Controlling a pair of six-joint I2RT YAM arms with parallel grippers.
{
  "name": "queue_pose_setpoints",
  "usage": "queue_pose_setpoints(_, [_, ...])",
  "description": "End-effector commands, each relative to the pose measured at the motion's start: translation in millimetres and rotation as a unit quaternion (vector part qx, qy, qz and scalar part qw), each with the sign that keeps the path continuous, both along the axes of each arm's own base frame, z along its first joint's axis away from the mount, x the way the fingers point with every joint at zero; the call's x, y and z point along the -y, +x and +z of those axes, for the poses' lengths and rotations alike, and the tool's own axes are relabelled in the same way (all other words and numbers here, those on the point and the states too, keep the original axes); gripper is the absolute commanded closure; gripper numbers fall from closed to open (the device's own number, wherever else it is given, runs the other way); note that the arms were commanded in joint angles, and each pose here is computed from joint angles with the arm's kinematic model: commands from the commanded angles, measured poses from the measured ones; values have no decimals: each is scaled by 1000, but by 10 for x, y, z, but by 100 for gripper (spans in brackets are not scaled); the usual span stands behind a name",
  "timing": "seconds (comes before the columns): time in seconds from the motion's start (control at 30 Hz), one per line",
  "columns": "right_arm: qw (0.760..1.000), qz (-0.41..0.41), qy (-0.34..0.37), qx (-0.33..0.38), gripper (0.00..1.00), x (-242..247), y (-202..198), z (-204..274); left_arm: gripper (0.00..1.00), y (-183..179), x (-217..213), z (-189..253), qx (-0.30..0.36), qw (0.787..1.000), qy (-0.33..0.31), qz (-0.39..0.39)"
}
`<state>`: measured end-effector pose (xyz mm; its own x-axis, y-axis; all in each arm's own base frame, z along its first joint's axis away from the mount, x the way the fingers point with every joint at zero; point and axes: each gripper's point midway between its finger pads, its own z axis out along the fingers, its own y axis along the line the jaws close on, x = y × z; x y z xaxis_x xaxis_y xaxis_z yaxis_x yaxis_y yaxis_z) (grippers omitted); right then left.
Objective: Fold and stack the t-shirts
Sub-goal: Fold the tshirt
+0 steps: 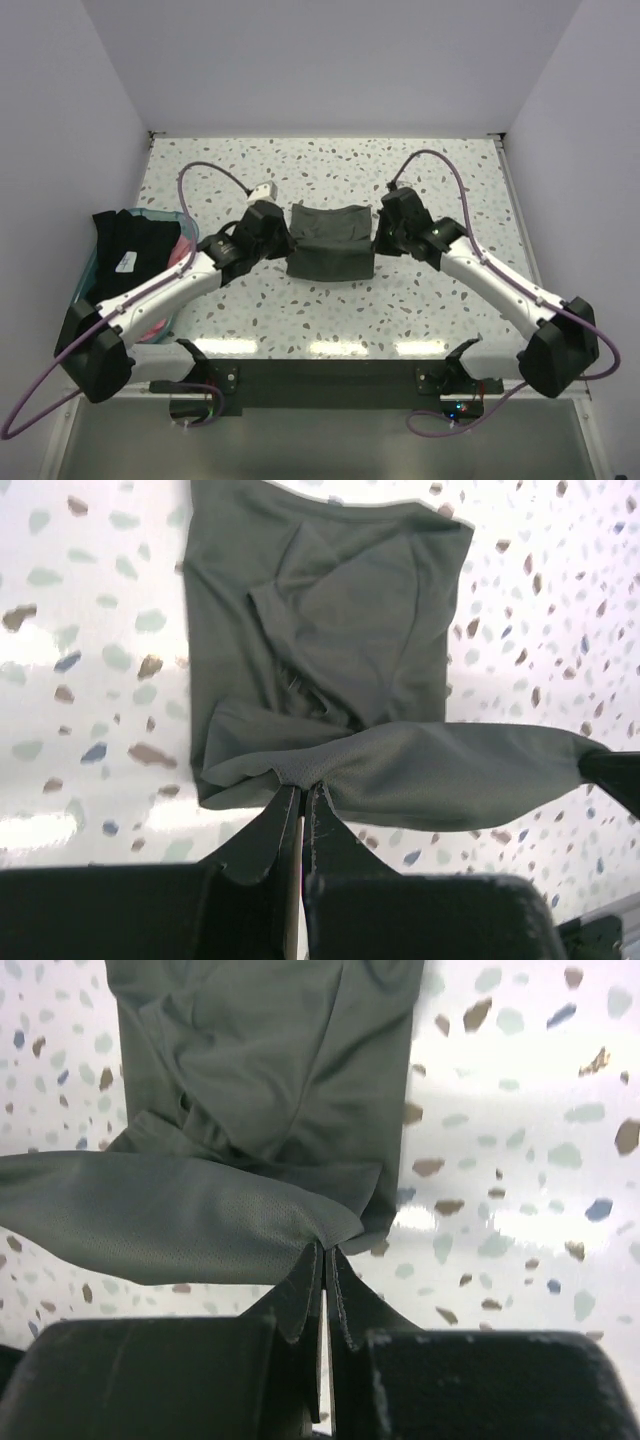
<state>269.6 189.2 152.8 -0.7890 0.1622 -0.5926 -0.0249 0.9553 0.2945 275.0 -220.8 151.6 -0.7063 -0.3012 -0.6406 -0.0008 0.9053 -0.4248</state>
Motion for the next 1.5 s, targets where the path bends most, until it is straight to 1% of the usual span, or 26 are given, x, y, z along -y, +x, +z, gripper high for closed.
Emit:
queue_pose_setpoints(0.0, [999, 8, 14, 52, 100, -118, 552, 275, 100, 446, 160, 354, 61, 997, -34, -17])
queue_pose_setpoints(0.17, [998, -2, 25, 58, 100, -150, 1186, 325, 100, 1020, 168, 282, 51, 997, -64, 2])
queue_pose_setpoints(0.23, [999, 2, 26, 31, 100, -185, 1379, 111, 100, 1267, 184, 354, 62, 995, -82, -1])
queue_pose_setpoints(0.27, [998, -4, 34, 44, 100, -175, 1555, 216, 100, 1390, 190, 158, 46, 996, -71, 1])
queue_pose_setpoints(0.33, [999, -13, 30, 31, 100, -196, 1820, 29, 100, 1693, 192, 219, 63, 994, -84, -3])
queue_pose_setpoints(0.37, [999, -13, 36, 20, 100, -181, 1912, -52, 100, 1822, 186, -35, 44, 996, -76, 2])
queue_pose_setpoints(0.4, [999, -18, 37, 17, 100, -172, 2001, -123, 100, 1993, 278, 82, 70, 993, -98, -14])
queue_pose_setpoints(0.43, [999, -24, 36, 5, 97, -149, 2153, -316, 99, 2127, 273, -128, 63, 993, -102, -22])
queue_pose_setpoints(0.47, [999, -26, 40, 0, 94, -146, 2240, -392, 95, 2211, 287, -180, 66, 992, -104, -27])
queue_pose_setpoints(0.5, [999, -26, 43, -5, 88, -149, 2308, -451, 84, 2334, 331, -121, 83, 989, -117, -37])
queue_pose_setpoints(0.53, [999, -23, 44, -10, 75, -157, 2376, -537, 75, 2406, 348, -129, 94, 986, -128, -51])
queue_pose_setpoints(0.57, [999, -31, 37, -12, 68, -109, 2512, -620, 61, 2457, 391, -273, 90, 984, -136, -68])
queue_pose_setpoints(0.6, [999, -30, 28, -17, 59, -80, 2558, -670, 34, 2542, 380, -190, 99, 981, -148, -79])
queue_pose_setpoints(0.63, [999, -28, 33, -11, 56, -63, 2647, -578, 31, 2568, 360, -190, 101, 981, -147, -81])
queue_pose_setpoints(0.7, [999, -30, 21, -1, 41, -2, 2656, -480, 24, 2613, 192, -110, 117, 982, -131, -63])
queue_pose_setpoints(0.73, [999, -34, 16, 1, 36, 34, 2624, -479, 22, 2596, 109, 78, 133, 982, -127, -52])
queue_pose_setpoints(0.77, [999, -42, 12, 24, 30, 75, 2627, -281, 21, 2577, 49, 138, 139, 981, -125, -43])
queue_pose_setpoints(0.87, [998, -54, -5, 39, 27, 184, 2519, -128, 24, 2499, -192, 209, 129, 988, -89, 14])
queue_pose_setpoints(1.03, [998, -37, -11, 47, 28, -6, 2249, -84, 44, 2359, -259, 92, 97, 994, -12, 50])
queue_pose_setpoints(1.07, [998, -30, -7, 48, 31, -76, 2215, -93, 53, 2347, -223, 42, 90, 995, -3, 43])
queue_pose_setpoints(1.13, [999, -9, -1, 44, 35, -275, 2141, -154, 61, 2368, -122, -58, 77, 996, 2, 35])
queue_pose_setpoints(1.17, [999, -5, 0, 43, 41, -329, 2141, -180, 70, 2385, -85, -66, 74, 997, 4, 33])
queue_pose_setpoints(1.23, [999, 13, 5, 32, 47, -469, 2155, -314, 78, 2362, 43, -175, 66, 998, 10, 21])
queue_pose_setpoints(1.27, [999, 17, 9, 30, 53, -506, 2170, -349, 85, 2361, 87, -188, 67, 998, 12, 15])
queue_pose_setpoints(1.37, [999, 27, 15, 11, 62, -594, 2232, -561, 95, 2313, 293, -291, 59, 998, 10, -11])
queue_pose_setpoints(1.47, [1000, 30, 7, 3, 64, -605, 2323, -718, 98, 2293, 375, -421, 51, 998, 12, -21])
